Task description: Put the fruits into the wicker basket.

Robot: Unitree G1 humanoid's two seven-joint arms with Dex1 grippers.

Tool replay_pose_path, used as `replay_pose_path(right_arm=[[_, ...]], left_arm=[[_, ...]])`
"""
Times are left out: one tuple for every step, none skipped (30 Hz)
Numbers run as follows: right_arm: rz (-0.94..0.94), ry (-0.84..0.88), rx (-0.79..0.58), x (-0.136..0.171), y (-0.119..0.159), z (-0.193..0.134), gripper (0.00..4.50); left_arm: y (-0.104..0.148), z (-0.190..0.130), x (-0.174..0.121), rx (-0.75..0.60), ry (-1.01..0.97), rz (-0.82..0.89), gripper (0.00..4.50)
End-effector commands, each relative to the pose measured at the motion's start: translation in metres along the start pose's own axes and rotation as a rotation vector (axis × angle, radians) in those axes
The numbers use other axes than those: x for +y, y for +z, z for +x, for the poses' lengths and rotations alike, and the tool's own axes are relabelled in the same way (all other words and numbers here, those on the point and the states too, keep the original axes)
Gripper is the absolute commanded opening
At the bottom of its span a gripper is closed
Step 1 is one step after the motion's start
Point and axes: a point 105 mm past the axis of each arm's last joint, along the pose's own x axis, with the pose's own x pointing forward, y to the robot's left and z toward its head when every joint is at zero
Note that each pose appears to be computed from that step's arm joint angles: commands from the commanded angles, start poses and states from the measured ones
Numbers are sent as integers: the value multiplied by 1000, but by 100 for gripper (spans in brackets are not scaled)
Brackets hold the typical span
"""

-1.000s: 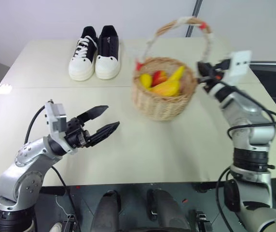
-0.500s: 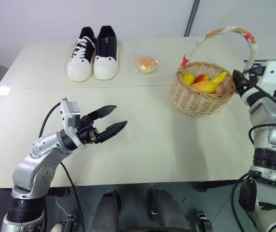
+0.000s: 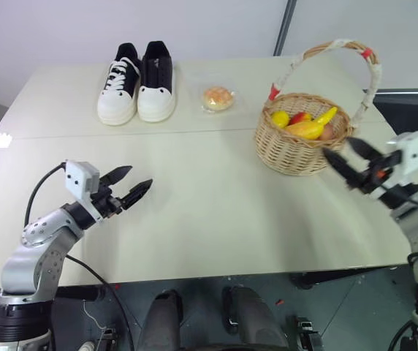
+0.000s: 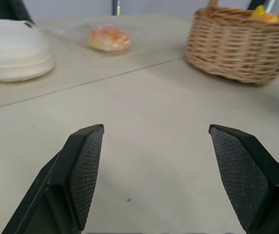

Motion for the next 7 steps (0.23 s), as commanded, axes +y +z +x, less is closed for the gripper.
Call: replay_pose_path(right_arm=[[-29, 163, 5, 38, -5, 11, 318], [-37, 190, 20, 47, -14, 17, 318], [-34, 206, 30, 52, -20, 22, 318], [-21, 222, 33, 56, -25, 26, 318], [-10, 231, 35, 58, -27, 28, 318], [-8, 236, 34, 59, -29, 30, 318], [-13, 244, 35, 61, -31, 32, 318]], left_arm=[[2, -9, 9, -10, 68, 40, 369], [0, -11, 9, -8, 81, 41, 369], [-1, -12, 9, -16, 91, 41, 369], [-2, -14, 8, -19, 97, 40, 369], [-3, -15, 7, -21, 100, 40, 369], [-5, -15, 5, -14, 99, 31, 369], [-6, -16, 4, -11, 97, 26, 369]])
